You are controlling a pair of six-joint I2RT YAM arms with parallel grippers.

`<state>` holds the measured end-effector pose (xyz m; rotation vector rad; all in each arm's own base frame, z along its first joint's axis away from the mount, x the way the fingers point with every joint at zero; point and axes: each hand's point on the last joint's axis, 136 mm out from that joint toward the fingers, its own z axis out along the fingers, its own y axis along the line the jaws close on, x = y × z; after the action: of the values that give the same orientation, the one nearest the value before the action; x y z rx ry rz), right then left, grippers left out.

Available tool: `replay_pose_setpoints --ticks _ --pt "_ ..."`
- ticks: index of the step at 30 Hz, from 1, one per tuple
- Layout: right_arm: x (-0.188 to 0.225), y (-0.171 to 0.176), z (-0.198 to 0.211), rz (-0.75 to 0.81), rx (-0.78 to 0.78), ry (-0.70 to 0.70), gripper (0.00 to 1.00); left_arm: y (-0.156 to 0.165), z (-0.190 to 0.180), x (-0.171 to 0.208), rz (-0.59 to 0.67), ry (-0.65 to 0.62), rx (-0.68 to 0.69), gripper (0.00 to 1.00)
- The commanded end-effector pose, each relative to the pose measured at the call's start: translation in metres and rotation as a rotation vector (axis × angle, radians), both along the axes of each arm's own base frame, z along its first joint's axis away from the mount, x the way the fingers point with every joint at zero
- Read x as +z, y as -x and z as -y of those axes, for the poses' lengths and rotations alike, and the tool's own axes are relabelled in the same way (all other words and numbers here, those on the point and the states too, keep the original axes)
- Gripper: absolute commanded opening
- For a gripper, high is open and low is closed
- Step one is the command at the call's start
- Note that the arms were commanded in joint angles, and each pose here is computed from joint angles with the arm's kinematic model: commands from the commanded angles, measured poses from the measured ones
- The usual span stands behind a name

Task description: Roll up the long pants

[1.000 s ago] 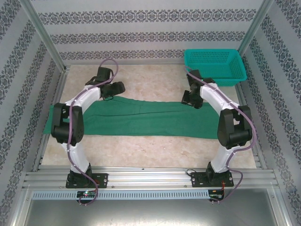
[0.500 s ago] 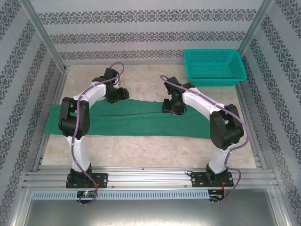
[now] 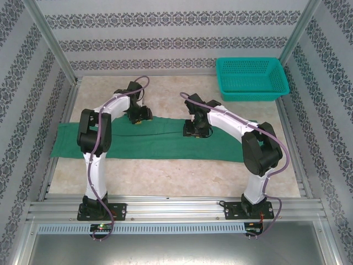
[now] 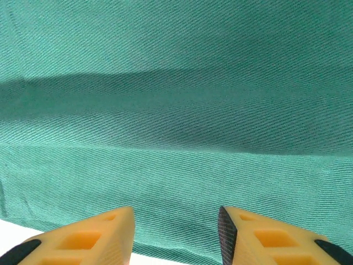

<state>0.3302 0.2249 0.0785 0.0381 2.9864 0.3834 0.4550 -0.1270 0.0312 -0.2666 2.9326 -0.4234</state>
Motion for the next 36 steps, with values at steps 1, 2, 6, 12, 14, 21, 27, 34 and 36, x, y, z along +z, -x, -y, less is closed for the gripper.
replay_pose_setpoints --ticks 1,2,6,12,14,21,27,34,36 --pt "0.002 -0.005 -0.005 0.003 -0.016 -0.025 0.46 0.026 -0.002 -0.024 -0.114 -0.087 -0.06 0.39" --pt "0.002 -0.005 -0.005 0.003 -0.019 -0.024 0.46 0.029 -0.001 -0.027 -0.123 -0.089 -0.065 0.32" --pt "0.003 -0.006 -0.008 0.005 -0.015 -0.033 0.47 0.034 -0.004 -0.032 -0.123 -0.101 -0.046 0.0" --pt "0.005 -0.004 -0.014 0.016 -0.001 -0.03 0.47 0.025 -0.022 0.005 -0.005 -0.179 0.03 0.0" --pt "0.003 -0.004 -0.013 0.016 0.0 -0.025 0.47 0.02 -0.028 0.02 0.028 -0.212 0.047 0.0" --pt "0.005 -0.006 -0.01 0.025 0.004 -0.011 0.47 0.008 -0.043 0.058 0.117 -0.271 0.121 0.0" --pt "0.004 -0.015 -0.004 0.037 -0.012 0.002 0.47 -0.009 -0.049 0.052 0.106 -0.325 0.149 0.0" --pt "0.007 -0.019 0.025 0.064 -0.072 0.082 0.49 -0.036 -0.04 0.038 0.13 -0.293 0.193 0.27" --pt "0.008 -0.016 0.047 0.063 -0.11 0.151 0.56 -0.033 -0.05 0.053 0.17 -0.355 0.215 0.52"
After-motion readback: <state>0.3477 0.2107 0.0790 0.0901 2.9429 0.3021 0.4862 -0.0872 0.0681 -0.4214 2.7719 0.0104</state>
